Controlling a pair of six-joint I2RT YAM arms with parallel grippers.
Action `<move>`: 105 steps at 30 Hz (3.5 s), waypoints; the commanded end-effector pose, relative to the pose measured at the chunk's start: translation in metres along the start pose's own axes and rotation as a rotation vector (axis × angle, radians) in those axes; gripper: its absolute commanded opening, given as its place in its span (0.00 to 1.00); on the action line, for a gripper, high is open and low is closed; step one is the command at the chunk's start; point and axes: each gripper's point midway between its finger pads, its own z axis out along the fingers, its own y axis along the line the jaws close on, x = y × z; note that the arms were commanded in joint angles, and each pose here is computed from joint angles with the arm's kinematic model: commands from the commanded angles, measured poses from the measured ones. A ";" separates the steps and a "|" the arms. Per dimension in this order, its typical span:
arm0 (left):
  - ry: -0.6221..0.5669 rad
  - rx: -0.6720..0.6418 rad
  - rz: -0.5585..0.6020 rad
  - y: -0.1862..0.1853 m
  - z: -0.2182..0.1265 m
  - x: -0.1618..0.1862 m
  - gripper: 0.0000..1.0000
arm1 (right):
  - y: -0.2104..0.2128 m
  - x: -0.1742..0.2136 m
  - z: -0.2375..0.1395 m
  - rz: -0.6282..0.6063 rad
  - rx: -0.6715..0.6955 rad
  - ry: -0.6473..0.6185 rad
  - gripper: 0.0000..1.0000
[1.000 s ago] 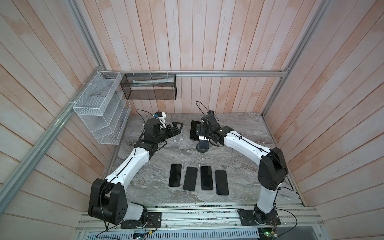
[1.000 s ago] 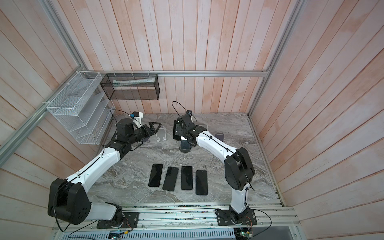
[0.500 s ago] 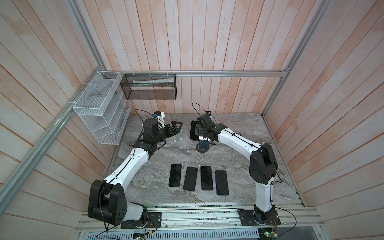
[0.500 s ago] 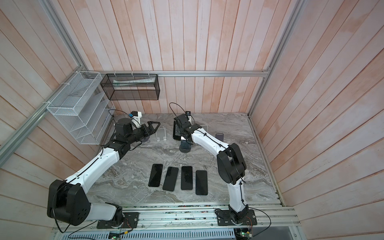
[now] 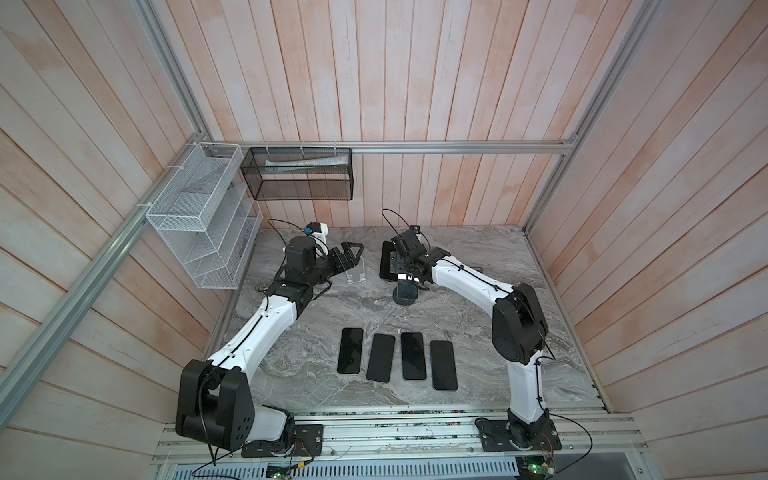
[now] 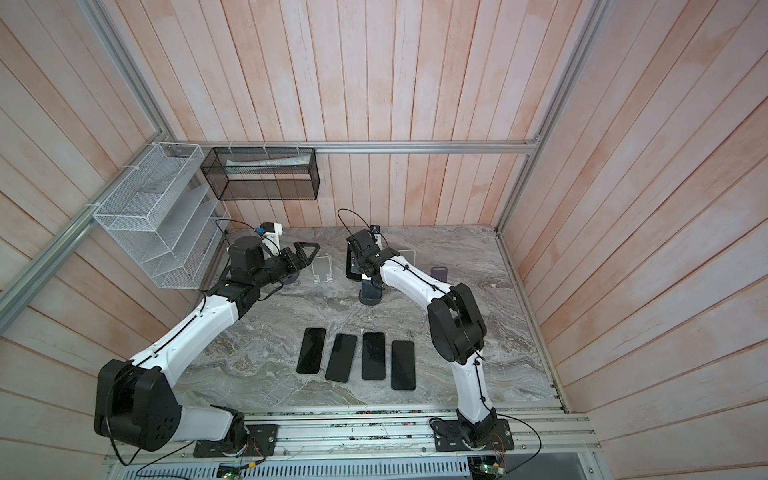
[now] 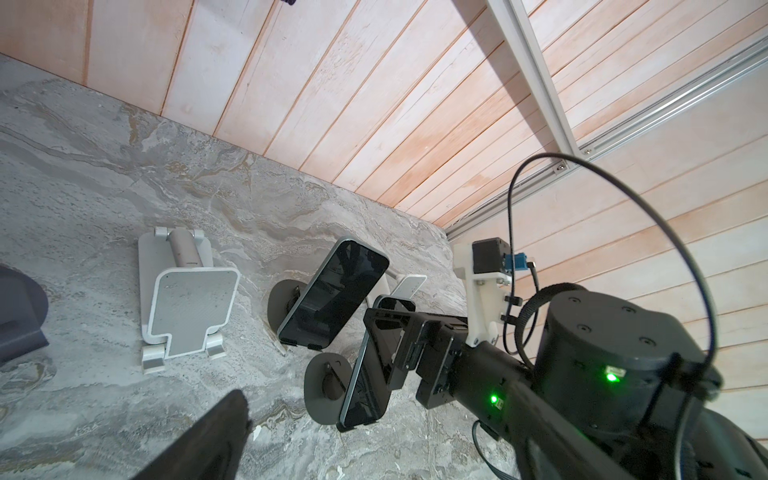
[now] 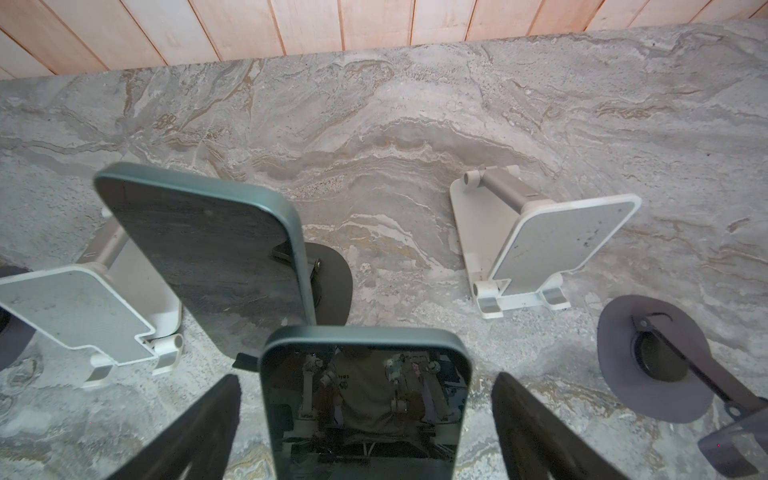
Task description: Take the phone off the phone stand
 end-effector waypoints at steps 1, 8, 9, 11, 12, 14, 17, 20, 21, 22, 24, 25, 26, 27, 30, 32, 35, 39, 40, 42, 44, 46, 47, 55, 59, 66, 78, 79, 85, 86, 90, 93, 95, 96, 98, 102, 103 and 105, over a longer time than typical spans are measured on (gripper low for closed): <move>-0.024 0.021 0.006 -0.005 -0.003 -0.007 0.98 | -0.004 -0.002 0.006 0.004 0.007 0.006 0.92; -0.019 0.014 0.001 -0.001 0.000 -0.006 0.98 | 0.000 0.002 0.011 0.001 -0.028 0.013 0.87; -0.015 0.017 0.000 -0.001 0.000 -0.005 0.98 | -0.001 0.002 0.011 0.005 -0.029 0.011 0.87; -0.018 0.017 0.003 -0.002 0.000 -0.006 0.98 | -0.003 0.003 0.012 0.011 -0.032 0.014 0.87; -0.018 0.013 0.001 0.000 0.000 -0.006 0.98 | -0.004 0.003 0.013 0.017 -0.036 0.016 0.87; -0.020 0.012 -0.001 0.001 0.000 -0.007 0.98 | -0.004 0.002 0.014 0.023 -0.040 0.015 0.87; -0.015 0.016 -0.003 0.001 0.001 -0.006 0.98 | -0.004 0.002 0.016 0.022 -0.038 0.015 0.87; -0.017 0.011 -0.007 0.002 0.001 -0.006 0.98 | -0.005 0.003 0.018 0.025 -0.029 0.014 0.85; -0.017 0.016 -0.007 0.001 0.000 -0.006 0.98 | -0.006 0.002 0.019 0.030 -0.022 0.011 0.85; -0.016 0.018 -0.009 0.001 0.000 -0.007 0.98 | -0.006 0.003 0.020 0.031 -0.020 0.010 0.84; -0.018 0.017 -0.006 0.001 0.000 -0.007 0.98 | -0.006 0.004 0.020 0.035 -0.024 0.009 0.84; -0.020 0.012 -0.008 0.003 0.000 -0.007 0.98 | -0.005 0.005 0.021 0.036 -0.026 0.010 0.84; -0.021 0.014 -0.009 0.002 -0.001 -0.007 0.98 | -0.005 0.004 0.021 0.038 -0.026 0.007 0.84; -0.019 0.016 -0.010 0.002 0.000 -0.007 0.98 | -0.005 0.004 0.021 0.037 -0.025 0.008 0.84; -0.018 0.019 -0.012 0.002 0.000 -0.007 0.98 | -0.004 0.004 0.021 0.043 -0.036 0.008 0.84; -0.017 0.015 -0.014 0.003 0.000 -0.007 0.98 | -0.004 0.004 0.020 0.048 -0.038 0.007 0.84; -0.013 0.027 -0.017 0.001 0.000 -0.007 0.97 | -0.004 0.006 0.023 0.047 -0.036 0.010 0.84; -0.024 0.023 -0.013 0.002 -0.002 -0.010 0.97 | -0.005 0.011 0.026 0.044 -0.029 0.022 0.83; -0.022 0.027 -0.015 0.001 -0.002 -0.010 0.97 | -0.005 0.010 0.025 0.045 -0.030 0.021 0.81; -0.019 0.032 -0.020 0.001 -0.002 -0.009 0.97 | -0.004 0.009 0.023 0.047 -0.036 0.020 0.80; -0.019 0.030 -0.021 0.002 -0.002 -0.009 0.97 | -0.003 0.008 0.021 0.049 -0.049 0.014 0.78; -0.018 0.033 -0.021 0.001 -0.001 -0.009 0.97 | -0.002 0.007 0.020 0.045 -0.055 0.011 0.76; -0.020 0.033 -0.022 0.002 -0.002 -0.010 0.97 | -0.002 0.008 0.021 0.042 -0.055 0.011 0.75; -0.019 0.042 -0.023 0.000 -0.002 -0.010 0.97 | -0.001 0.005 0.014 0.043 -0.080 -0.005 0.66; -0.026 0.037 -0.021 0.001 -0.003 -0.011 0.97 | -0.002 0.007 0.012 0.036 -0.083 -0.008 0.63; -0.026 0.045 -0.020 -0.001 -0.004 -0.012 0.97 | -0.003 -0.005 -0.005 0.043 -0.101 -0.048 0.60; -0.031 0.068 -0.014 -0.005 -0.005 -0.012 0.97 | -0.002 -0.019 -0.029 0.037 -0.148 -0.088 0.59; -0.032 0.071 -0.014 -0.005 -0.005 -0.012 0.97 | -0.001 -0.019 -0.031 0.034 -0.152 -0.091 0.59; -0.039 0.089 -0.011 -0.009 -0.007 -0.013 0.97 | -0.002 -0.022 -0.043 0.017 -0.175 -0.111 0.58; -0.037 0.095 -0.011 -0.010 -0.007 -0.012 0.97 | -0.002 -0.022 -0.045 0.009 -0.184 -0.115 0.57; -0.056 0.114 -0.001 -0.014 -0.011 -0.015 0.97 | -0.004 -0.019 -0.052 0.003 -0.210 -0.134 0.56; -0.066 0.125 0.002 -0.017 -0.013 -0.016 0.97 | -0.007 -0.020 -0.058 0.002 -0.213 -0.143 0.56; -0.064 0.133 0.004 -0.019 -0.013 -0.016 0.97 | -0.010 -0.018 -0.060 0.001 -0.209 -0.146 0.55; -0.062 0.132 0.003 -0.018 -0.013 -0.015 0.97 | -0.012 -0.017 -0.061 0.001 -0.207 -0.149 0.56; -0.058 0.130 0.001 -0.018 -0.012 -0.015 0.97 | -0.015 -0.016 -0.062 0.000 -0.201 -0.154 0.55; -0.061 0.124 0.007 -0.017 -0.013 -0.016 0.97 | -0.021 -0.015 -0.067 0.007 -0.201 -0.169 0.55; -0.065 0.123 0.009 -0.018 -0.014 -0.017 0.97 | -0.022 -0.014 -0.068 0.005 -0.202 -0.170 0.55; -0.065 0.124 0.010 -0.018 -0.014 -0.017 0.97 | -0.025 -0.014 -0.071 -0.004 -0.194 -0.174 0.55</move>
